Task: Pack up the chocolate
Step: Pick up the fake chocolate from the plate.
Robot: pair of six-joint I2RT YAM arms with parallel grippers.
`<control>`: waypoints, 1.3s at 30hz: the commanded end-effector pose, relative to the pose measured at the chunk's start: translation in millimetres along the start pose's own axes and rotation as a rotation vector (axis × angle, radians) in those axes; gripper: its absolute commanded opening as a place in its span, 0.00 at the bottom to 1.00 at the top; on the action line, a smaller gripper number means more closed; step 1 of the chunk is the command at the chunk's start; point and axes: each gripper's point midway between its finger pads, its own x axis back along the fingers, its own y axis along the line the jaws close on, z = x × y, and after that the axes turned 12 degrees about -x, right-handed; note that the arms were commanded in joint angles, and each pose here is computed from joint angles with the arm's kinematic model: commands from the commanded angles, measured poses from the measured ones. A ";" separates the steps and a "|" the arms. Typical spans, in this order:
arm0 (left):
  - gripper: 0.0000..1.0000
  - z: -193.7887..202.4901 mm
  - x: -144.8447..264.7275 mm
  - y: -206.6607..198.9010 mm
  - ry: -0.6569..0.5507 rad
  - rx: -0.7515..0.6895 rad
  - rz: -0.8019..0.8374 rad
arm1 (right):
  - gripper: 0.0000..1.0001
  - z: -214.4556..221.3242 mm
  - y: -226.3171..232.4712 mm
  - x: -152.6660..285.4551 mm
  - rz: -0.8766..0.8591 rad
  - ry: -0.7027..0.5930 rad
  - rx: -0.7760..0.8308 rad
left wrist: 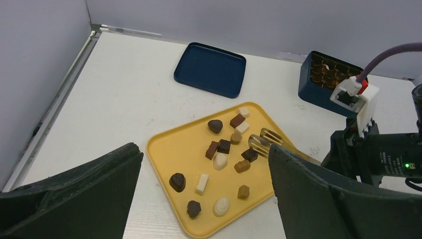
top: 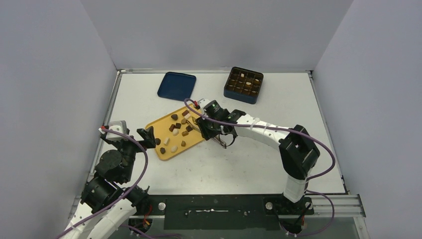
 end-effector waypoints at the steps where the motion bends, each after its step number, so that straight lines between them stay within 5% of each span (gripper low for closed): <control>1: 0.97 -11.3 -1.0 2.3 -0.038 0.016 -0.014 | 0.41 -6.3 7.3 7.3 -0.022 -0.058 -0.014; 39: 0.97 -9.6 -2.6 -0.9 -0.029 0.008 -0.001 | 0.42 11.7 31.5 2.1 -0.058 -0.008 0.016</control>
